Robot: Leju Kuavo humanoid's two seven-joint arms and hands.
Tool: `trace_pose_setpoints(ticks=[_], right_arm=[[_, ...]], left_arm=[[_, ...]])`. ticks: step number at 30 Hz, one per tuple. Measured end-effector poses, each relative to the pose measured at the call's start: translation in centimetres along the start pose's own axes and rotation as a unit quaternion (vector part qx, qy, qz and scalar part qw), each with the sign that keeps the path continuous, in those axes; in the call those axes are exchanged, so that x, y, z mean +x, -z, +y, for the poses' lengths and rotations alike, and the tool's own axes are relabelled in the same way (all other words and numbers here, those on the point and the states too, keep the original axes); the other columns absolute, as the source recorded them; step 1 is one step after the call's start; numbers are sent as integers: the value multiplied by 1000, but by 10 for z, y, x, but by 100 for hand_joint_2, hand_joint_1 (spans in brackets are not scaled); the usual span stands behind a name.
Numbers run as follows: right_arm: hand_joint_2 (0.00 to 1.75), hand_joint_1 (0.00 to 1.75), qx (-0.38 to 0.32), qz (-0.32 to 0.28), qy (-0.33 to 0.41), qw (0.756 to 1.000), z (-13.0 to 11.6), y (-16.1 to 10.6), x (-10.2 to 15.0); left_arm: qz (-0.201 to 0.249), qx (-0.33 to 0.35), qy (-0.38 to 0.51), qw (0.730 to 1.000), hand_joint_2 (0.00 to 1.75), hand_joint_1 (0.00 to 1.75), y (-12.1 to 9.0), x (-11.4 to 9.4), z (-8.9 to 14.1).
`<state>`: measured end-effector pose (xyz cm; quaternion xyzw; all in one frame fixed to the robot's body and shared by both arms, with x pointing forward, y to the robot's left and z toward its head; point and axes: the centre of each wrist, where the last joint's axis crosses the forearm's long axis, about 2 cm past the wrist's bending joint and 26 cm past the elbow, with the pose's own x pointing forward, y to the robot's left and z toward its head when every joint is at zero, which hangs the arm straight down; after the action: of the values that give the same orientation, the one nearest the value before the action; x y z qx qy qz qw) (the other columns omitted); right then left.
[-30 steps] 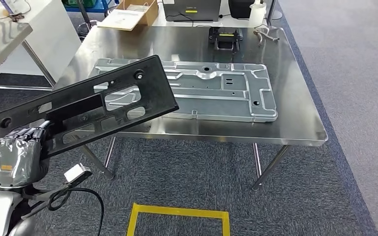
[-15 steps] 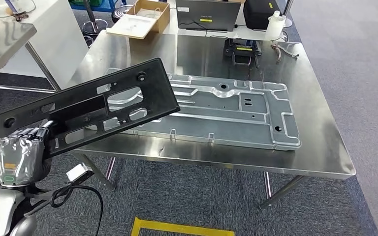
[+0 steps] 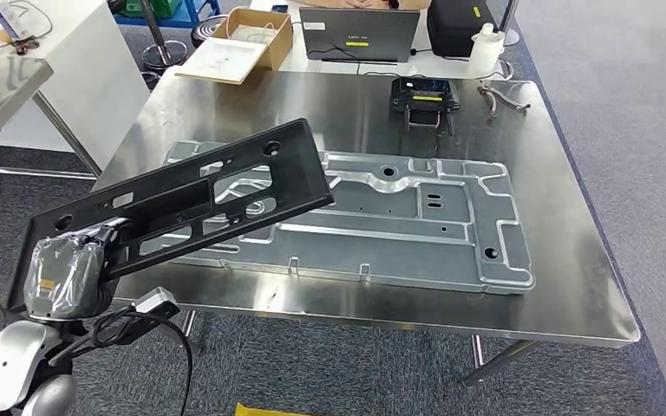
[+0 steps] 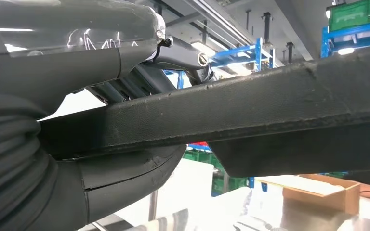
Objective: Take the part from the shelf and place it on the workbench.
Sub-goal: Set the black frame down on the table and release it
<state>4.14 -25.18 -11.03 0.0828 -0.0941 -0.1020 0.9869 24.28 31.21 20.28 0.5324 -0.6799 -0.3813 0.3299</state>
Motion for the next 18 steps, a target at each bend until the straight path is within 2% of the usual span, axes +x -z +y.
trace_pose_setpoints(ticks=[3,7,11,18], right_arm=[[0,0,6,-1,-10,1000,0,0,1],[0,0,12,-4,-23,1000,0,0,6],[0,0,12,-4,-24,1000,0,0,6],[0,0,12,-6,-27,1000,0,0,6]], left_arm=[[-24,-31,-24,999,175,175,12,-2,-5],[-61,-79,-47,994,175,175,32,-11,-31],[-60,-98,-43,992,175,175,40,-17,-44],[-63,-113,-45,991,175,175,41,-18,-52]])
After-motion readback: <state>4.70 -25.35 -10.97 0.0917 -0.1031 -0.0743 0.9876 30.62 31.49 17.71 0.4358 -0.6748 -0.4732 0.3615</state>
